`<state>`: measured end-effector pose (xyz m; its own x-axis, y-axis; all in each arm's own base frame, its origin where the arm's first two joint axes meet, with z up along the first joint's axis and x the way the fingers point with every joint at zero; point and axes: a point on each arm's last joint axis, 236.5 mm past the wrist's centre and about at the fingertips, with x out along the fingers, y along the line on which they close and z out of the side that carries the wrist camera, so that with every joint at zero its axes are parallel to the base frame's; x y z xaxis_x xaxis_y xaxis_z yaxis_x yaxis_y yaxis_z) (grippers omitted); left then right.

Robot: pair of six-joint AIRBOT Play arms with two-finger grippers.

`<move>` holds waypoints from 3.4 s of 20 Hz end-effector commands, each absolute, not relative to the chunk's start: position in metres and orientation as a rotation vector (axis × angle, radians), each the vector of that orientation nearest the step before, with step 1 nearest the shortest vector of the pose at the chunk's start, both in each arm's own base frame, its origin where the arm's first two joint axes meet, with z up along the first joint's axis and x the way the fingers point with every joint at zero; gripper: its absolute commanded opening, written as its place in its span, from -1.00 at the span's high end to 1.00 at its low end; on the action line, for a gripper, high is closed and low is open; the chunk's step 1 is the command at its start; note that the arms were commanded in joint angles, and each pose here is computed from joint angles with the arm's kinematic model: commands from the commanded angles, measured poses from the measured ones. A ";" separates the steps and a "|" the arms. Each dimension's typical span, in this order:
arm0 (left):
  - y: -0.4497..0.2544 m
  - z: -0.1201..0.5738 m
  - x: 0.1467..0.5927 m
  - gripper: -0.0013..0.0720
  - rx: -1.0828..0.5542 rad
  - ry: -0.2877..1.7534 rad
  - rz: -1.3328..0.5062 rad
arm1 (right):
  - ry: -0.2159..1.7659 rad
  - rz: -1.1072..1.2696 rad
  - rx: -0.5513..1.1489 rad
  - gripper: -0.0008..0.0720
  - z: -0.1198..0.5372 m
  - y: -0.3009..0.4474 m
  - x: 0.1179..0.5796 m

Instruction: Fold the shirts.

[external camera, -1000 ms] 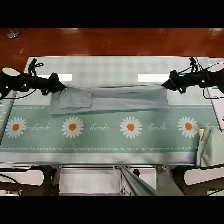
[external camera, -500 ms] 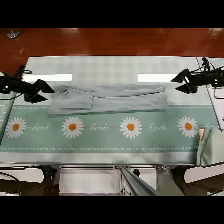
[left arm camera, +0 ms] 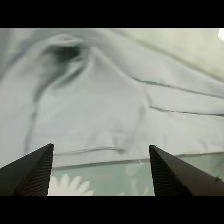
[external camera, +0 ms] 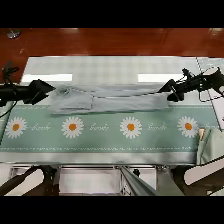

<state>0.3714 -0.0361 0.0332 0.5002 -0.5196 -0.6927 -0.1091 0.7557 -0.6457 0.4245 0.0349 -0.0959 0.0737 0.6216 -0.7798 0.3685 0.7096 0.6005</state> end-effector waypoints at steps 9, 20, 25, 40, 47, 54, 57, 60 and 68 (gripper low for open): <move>-0.190 0.064 0.371 0.91 -0.570 0.905 -0.549 | 1.495 0.259 0.430 0.90 -0.021 0.030 0.389; -0.436 0.000 0.329 0.92 -0.433 1.140 -0.871 | 1.198 0.205 0.395 0.90 0.072 0.054 0.250; -0.508 -0.056 0.266 0.91 -0.386 1.403 -0.974 | 1.147 0.241 0.433 0.90 0.089 0.066 0.247; -0.370 0.050 0.389 0.91 -0.440 1.288 -0.897 | 1.059 0.442 0.479 0.90 0.117 0.144 0.267; -0.163 0.138 0.374 0.91 -0.332 0.971 -0.606 | 1.171 0.628 0.356 0.90 0.103 0.240 0.320; -0.137 0.087 0.247 0.91 -0.442 0.883 -0.505 | 1.258 0.770 0.264 0.90 0.052 0.371 0.384; -0.142 0.067 0.229 0.91 -0.504 0.910 -0.506 | 1.312 0.764 0.300 0.90 0.019 0.406 0.400; -0.140 0.059 0.236 0.91 -0.536 0.900 -0.482 | 1.360 0.786 0.367 0.44 0.000 0.429 0.405; -0.131 0.056 0.257 0.91 -0.559 0.863 -0.423 | 1.348 0.679 0.207 -0.72 0.118 0.251 0.415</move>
